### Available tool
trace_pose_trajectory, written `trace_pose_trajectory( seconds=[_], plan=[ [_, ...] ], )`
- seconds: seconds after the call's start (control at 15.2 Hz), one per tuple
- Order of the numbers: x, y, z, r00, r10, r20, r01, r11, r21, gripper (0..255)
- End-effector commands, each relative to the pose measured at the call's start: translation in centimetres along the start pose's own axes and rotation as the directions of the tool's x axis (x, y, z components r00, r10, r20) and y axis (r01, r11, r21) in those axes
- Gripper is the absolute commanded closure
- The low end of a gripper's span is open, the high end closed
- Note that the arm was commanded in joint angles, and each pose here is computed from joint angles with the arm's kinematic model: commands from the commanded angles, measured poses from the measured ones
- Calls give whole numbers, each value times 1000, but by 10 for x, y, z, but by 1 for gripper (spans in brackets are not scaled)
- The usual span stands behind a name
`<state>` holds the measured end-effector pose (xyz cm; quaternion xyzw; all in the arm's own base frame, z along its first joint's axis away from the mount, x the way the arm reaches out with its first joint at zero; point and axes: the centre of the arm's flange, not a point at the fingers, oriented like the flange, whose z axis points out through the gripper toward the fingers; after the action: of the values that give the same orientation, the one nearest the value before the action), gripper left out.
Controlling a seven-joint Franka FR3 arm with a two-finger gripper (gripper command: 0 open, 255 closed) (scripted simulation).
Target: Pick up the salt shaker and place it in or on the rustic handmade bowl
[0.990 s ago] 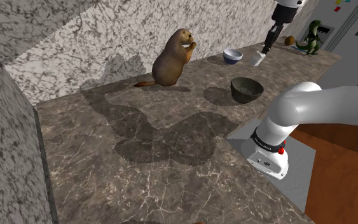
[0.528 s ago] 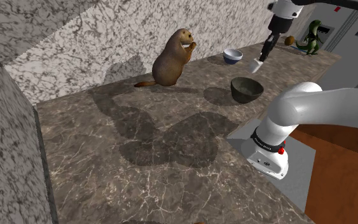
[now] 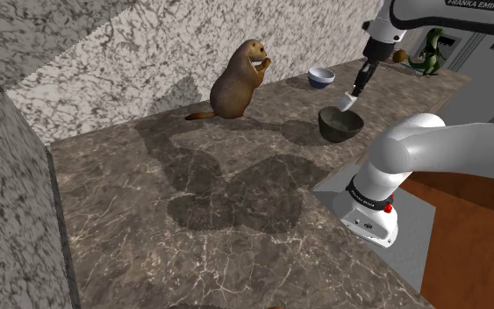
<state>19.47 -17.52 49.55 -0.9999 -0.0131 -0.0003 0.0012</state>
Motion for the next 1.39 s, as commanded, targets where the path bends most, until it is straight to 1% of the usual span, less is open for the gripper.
trace_pose_trajectory(
  seconds=[0.0, 0.2, 0.73, 0.79, 1.12, 1.32],
  plan=[
    [0, 0, 10, 1000, 0, 0, 0, 1000, 0, 255],
    [0, 0, 26, 1000, 0, 0, 0, 1000, 0, 255],
    [0, 0, 27, 1000, 0, 0, 0, 1000, 0, 255],
    [0, 0, 27, 1000, 0, 0, 0, 1000, 0, 0],
    [0, 0, 27, 1000, 0, 0, 0, 1000, 0, 0],
    [0, 0, -13, 1000, 0, 0, 0, 1000, 0, 0]
  ],
)
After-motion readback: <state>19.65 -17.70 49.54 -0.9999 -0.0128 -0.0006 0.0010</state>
